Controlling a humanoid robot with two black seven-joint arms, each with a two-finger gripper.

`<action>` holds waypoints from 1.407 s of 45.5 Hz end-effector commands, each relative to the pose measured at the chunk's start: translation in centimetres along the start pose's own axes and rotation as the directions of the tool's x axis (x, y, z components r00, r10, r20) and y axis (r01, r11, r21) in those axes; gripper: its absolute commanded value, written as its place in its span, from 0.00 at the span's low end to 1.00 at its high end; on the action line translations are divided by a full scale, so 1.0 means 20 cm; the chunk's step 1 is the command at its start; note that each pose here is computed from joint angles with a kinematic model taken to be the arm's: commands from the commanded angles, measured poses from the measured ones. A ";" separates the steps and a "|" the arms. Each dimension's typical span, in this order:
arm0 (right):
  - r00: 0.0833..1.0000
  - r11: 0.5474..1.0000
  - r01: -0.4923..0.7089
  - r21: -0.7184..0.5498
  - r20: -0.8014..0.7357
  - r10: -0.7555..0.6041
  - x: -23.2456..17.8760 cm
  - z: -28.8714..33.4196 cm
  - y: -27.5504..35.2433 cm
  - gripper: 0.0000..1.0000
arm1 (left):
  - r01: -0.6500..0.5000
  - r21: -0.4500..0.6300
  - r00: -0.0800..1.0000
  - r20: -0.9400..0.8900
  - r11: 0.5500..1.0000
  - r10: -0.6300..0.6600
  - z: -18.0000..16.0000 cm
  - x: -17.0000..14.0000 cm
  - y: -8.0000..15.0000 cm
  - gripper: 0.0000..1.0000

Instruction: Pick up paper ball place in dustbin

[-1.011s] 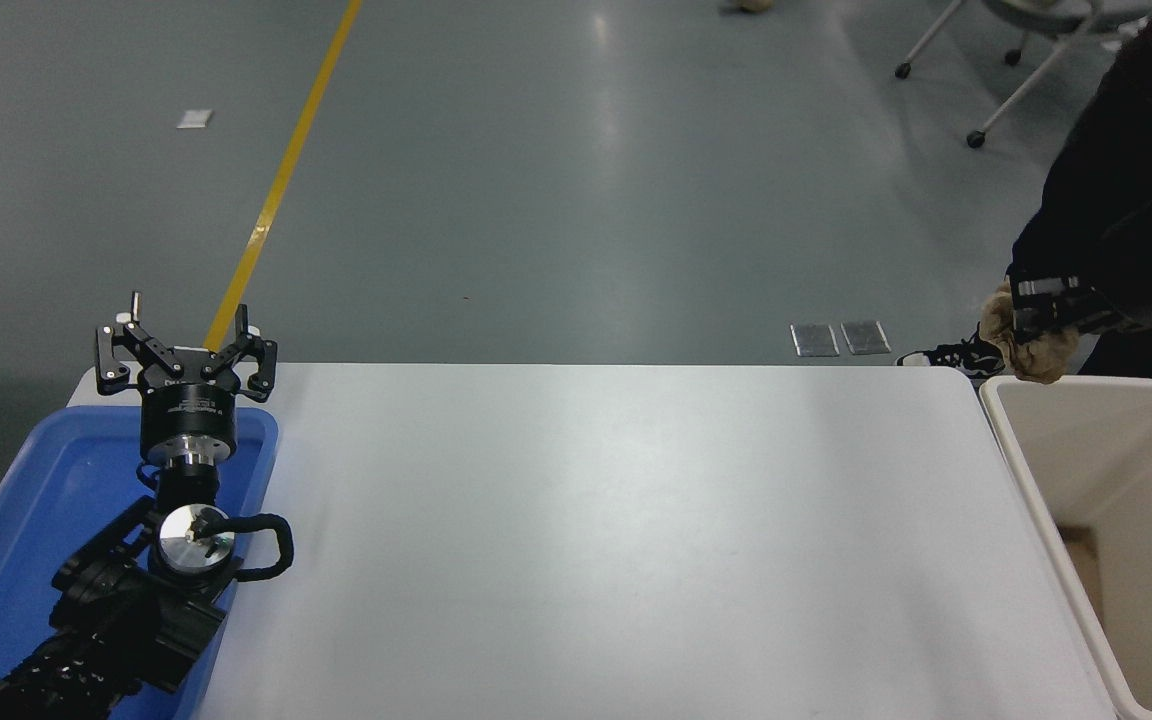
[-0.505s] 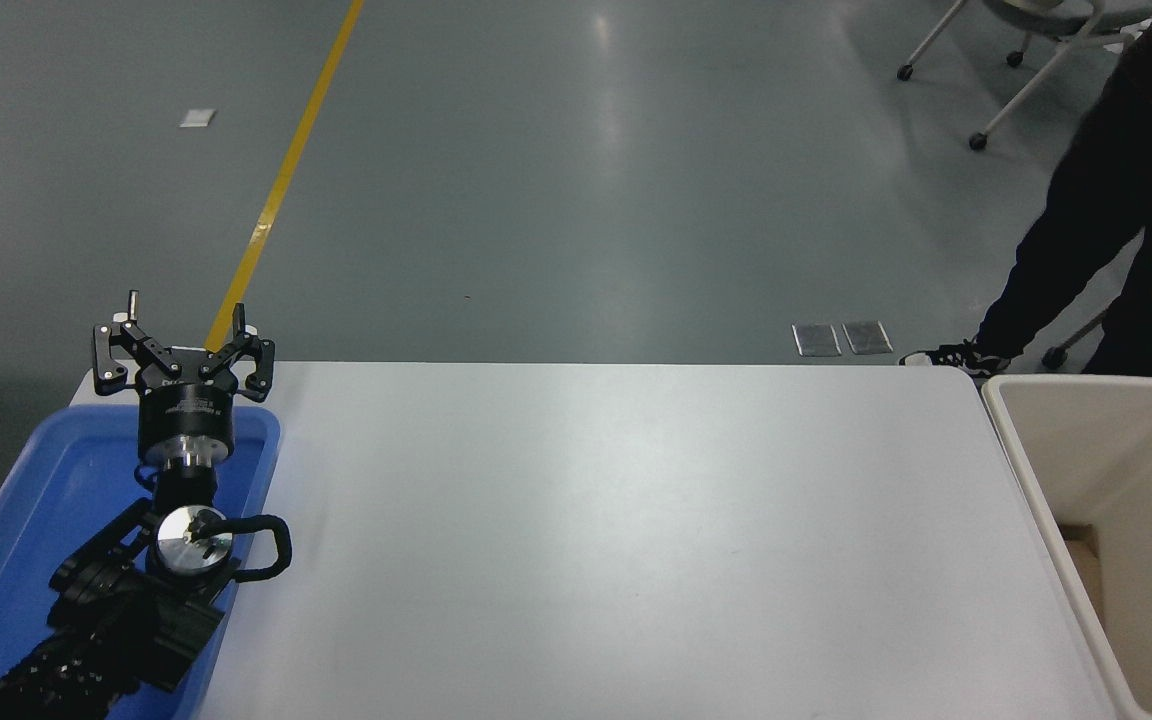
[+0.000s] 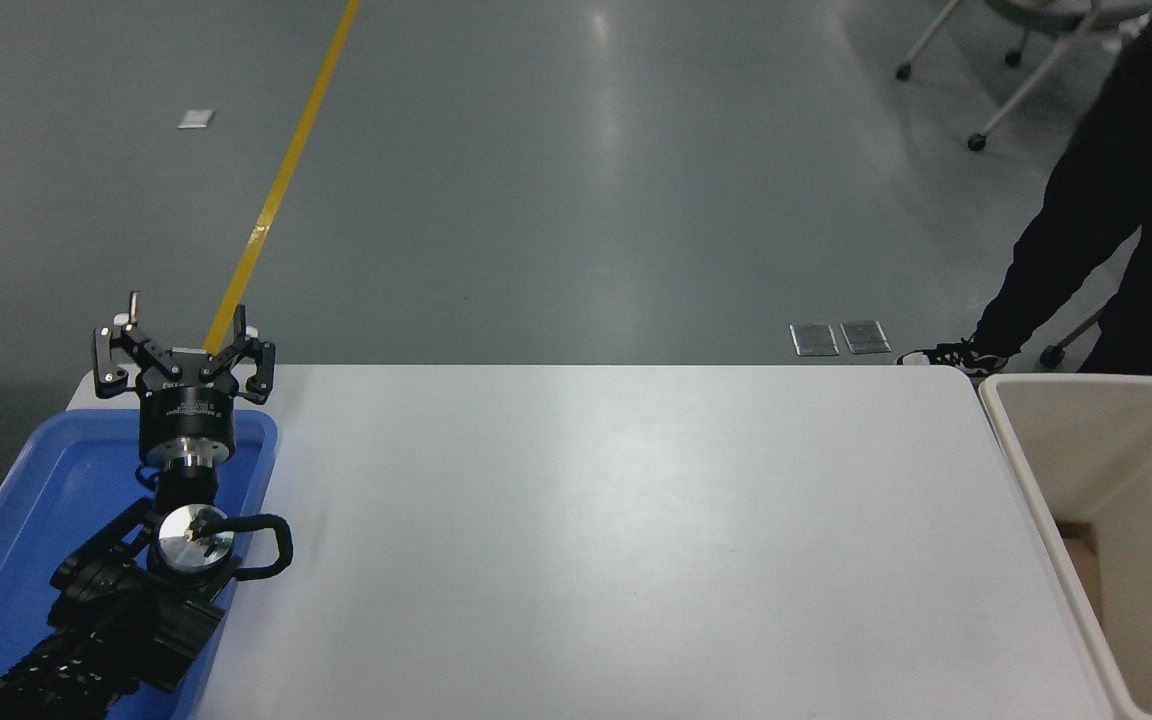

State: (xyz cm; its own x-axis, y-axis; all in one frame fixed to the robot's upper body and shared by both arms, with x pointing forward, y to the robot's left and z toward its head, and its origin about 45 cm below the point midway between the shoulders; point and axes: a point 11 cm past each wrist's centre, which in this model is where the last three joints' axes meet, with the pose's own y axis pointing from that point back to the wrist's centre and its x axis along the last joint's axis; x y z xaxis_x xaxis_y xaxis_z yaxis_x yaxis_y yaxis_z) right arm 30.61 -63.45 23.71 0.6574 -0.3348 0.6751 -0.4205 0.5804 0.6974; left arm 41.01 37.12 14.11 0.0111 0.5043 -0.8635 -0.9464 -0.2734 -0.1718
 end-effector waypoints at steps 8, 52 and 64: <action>0.955 1.000 0.021 -0.008 0.295 -0.018 -0.74 -0.18 -0.34 0.00 | 0.000 0.000 1.000 0.000 1.000 0.000 0.00 0.00 0.00 0.99; 0.992 0.994 -0.005 0.109 0.129 -0.009 -0.51 -0.34 -0.20 1.00 | 0.000 0.000 1.000 0.000 1.000 0.000 0.00 0.00 0.00 0.99; 0.993 0.956 0.046 0.290 0.095 -0.076 -0.15 -0.47 0.12 1.00 | 0.002 0.002 1.000 -0.002 1.000 -0.002 -0.01 0.00 0.00 0.99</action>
State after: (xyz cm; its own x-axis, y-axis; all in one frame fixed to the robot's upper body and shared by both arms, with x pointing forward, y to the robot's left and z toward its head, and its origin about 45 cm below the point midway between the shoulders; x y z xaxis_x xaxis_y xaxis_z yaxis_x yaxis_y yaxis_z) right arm 31.10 -56.89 14.14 0.5585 -0.4591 0.6909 -0.5096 0.4673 0.7224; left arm 41.05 37.06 14.14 0.0126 0.5037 -0.8638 -0.9466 -0.2724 -0.1726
